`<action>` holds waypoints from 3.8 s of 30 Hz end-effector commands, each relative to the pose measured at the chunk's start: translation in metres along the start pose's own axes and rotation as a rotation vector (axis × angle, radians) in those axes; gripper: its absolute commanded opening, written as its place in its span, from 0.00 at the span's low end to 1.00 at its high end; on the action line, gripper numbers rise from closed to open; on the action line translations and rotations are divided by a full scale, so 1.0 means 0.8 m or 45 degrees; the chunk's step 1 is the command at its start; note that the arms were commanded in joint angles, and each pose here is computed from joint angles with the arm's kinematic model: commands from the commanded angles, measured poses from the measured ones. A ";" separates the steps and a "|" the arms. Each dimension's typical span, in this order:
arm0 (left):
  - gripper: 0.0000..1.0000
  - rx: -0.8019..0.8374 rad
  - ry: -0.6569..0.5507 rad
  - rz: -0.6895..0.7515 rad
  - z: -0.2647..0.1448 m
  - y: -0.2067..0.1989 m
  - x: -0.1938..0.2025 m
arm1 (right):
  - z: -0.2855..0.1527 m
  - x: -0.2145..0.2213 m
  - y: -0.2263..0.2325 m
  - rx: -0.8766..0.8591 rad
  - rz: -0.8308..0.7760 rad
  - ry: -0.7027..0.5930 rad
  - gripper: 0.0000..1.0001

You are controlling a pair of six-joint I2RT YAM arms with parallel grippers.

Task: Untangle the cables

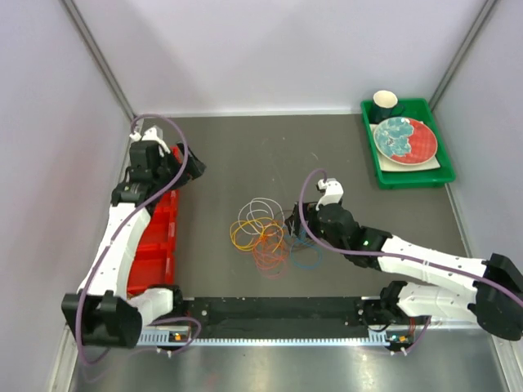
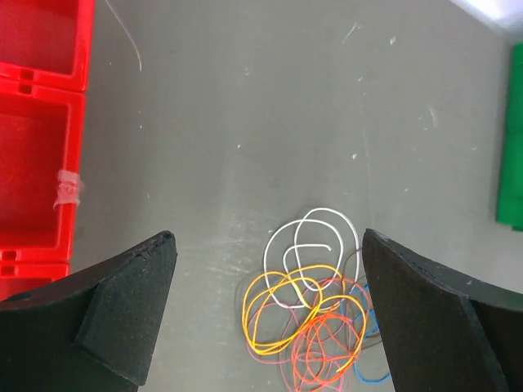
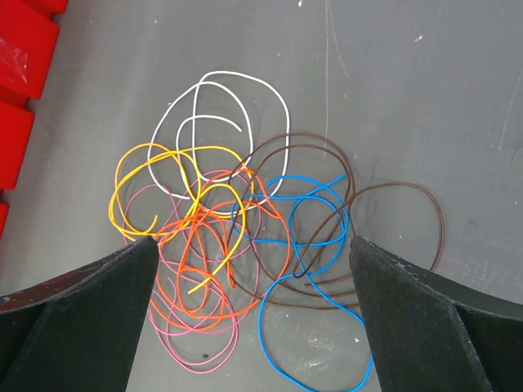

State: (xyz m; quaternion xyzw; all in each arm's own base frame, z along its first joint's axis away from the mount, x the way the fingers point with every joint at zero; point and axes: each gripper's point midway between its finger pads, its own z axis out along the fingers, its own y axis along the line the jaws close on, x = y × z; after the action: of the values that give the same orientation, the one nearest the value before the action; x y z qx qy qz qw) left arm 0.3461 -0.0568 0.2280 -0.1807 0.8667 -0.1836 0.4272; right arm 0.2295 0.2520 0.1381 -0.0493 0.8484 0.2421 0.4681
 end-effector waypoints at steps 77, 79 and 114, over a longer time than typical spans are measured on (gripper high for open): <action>0.00 -0.297 0.356 0.443 0.057 -0.001 0.296 | -0.003 -0.008 -0.041 0.278 0.151 -0.031 0.99; 0.00 -0.309 0.340 0.445 0.057 -0.004 0.288 | -0.003 -0.008 -0.040 0.279 0.148 -0.028 0.99; 0.99 -0.065 0.121 0.362 -0.113 -0.049 0.152 | 0.002 -0.004 -0.034 0.272 0.133 0.010 0.99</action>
State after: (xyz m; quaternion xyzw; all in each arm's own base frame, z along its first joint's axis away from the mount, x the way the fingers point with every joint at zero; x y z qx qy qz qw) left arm 0.2189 -0.1402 0.2376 -0.0484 0.8984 -0.1178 0.4203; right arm 0.2339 0.2181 0.1123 0.0408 0.8799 0.1611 0.4452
